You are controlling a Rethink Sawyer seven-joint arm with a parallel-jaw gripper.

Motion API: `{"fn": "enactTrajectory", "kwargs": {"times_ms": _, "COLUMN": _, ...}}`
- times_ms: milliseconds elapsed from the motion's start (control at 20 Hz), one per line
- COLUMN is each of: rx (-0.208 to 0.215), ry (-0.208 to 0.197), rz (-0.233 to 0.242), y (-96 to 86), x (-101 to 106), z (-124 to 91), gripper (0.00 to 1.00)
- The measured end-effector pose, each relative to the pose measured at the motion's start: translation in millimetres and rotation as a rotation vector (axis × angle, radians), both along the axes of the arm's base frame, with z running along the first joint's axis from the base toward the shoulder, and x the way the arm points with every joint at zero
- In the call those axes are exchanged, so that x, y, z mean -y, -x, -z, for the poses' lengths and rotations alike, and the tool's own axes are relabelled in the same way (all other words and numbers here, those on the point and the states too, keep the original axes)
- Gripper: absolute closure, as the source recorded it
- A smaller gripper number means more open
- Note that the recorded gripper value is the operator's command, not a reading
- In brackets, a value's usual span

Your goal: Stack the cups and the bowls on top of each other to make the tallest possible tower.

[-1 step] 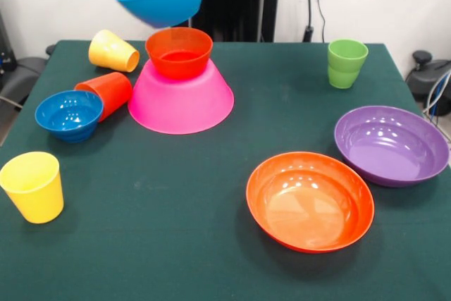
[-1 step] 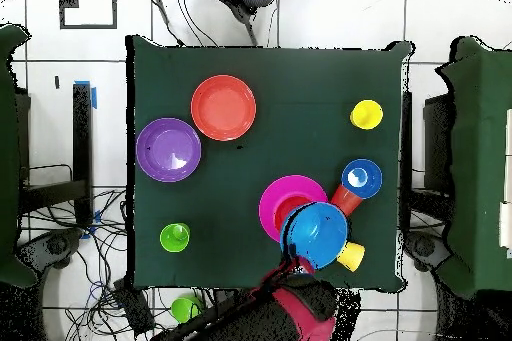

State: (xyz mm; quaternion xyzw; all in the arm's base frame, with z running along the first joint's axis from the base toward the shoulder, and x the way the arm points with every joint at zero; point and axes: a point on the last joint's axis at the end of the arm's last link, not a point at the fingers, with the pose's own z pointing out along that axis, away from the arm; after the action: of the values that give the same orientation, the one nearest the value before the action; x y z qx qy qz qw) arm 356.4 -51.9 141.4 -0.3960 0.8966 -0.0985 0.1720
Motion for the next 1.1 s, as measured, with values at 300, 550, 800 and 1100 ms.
{"fn": "enactTrajectory", "kwargs": {"times_ms": 300, "rx": -0.001, "ry": 0.042, "rz": -0.087, "y": 3.0, "x": -2.7, "z": -28.1, "gripper": 1.00}}
{"fn": "enactTrajectory", "kwargs": {"times_ms": 550, "rx": 0.005, "ry": 0.059, "rz": -0.100, "y": 5.0, "x": 4.3, "z": -42.7, "gripper": 1.00}}
{"fn": "enactTrajectory", "kwargs": {"times_ms": 800, "rx": 0.019, "ry": 0.057, "rz": -0.072, "y": 4.7, "x": 12.8, "z": -45.8, "gripper": 1.00}}
{"fn": "enactTrajectory", "kwargs": {"times_ms": 1100, "rx": 0.045, "ry": 0.053, "rz": 0.005, "y": 3.8, "x": 30.7, "z": -45.9, "gripper": 1.00}}
